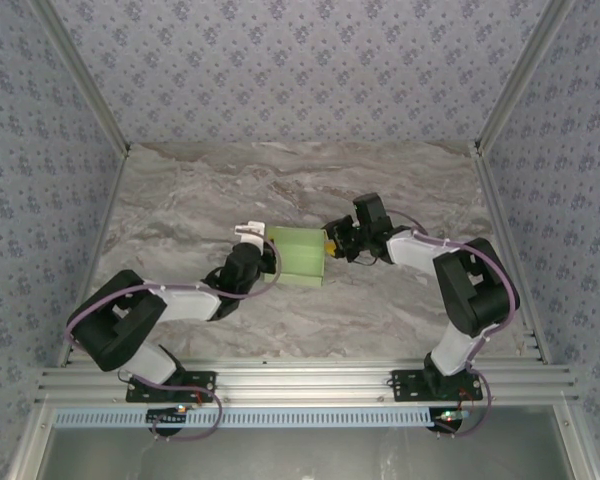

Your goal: Fold the paper box

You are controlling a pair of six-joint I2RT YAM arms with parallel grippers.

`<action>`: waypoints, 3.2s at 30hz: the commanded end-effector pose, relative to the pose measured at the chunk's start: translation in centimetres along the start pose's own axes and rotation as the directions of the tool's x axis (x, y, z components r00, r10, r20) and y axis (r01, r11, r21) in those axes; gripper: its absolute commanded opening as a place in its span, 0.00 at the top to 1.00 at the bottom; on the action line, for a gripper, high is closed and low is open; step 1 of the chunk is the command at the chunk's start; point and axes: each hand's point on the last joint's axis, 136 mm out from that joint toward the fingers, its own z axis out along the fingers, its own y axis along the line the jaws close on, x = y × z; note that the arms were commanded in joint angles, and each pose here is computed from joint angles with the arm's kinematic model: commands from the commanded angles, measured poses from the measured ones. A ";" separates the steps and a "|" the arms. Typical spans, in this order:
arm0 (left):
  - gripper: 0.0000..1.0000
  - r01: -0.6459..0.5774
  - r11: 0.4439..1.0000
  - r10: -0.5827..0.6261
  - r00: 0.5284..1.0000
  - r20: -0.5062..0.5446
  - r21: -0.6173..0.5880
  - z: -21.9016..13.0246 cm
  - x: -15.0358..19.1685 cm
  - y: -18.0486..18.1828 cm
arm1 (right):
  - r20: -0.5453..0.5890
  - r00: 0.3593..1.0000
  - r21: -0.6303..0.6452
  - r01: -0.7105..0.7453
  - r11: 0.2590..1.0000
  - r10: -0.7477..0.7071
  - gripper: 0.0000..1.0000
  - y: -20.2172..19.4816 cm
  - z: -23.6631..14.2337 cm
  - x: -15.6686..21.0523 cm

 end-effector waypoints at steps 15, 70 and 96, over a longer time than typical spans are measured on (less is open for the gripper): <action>0.91 -0.162 0.987 0.163 0.985 -0.051 0.019 -1.1 -1.3 0.7 | 0.066 0.982 0.028 0.175 0.984 -0.176 0.51 2.7 -3.9 1.8; 0.88 -0.145 0.989 0.143 0.988 -0.059 -0.021 -1.1 5.0 2.0 | -0.052 0.998 0.087 -0.028 0.996 0.033 0.48 -2.7 -2.1 4.3; 0.57 -0.099 0.995 0.100 0.992 -0.082 0.013 -1.0 5.8 1.1 | 0.089 0.968 0.245 0.208 0.947 -0.236 0.33 -0.5 -8.3 -0.6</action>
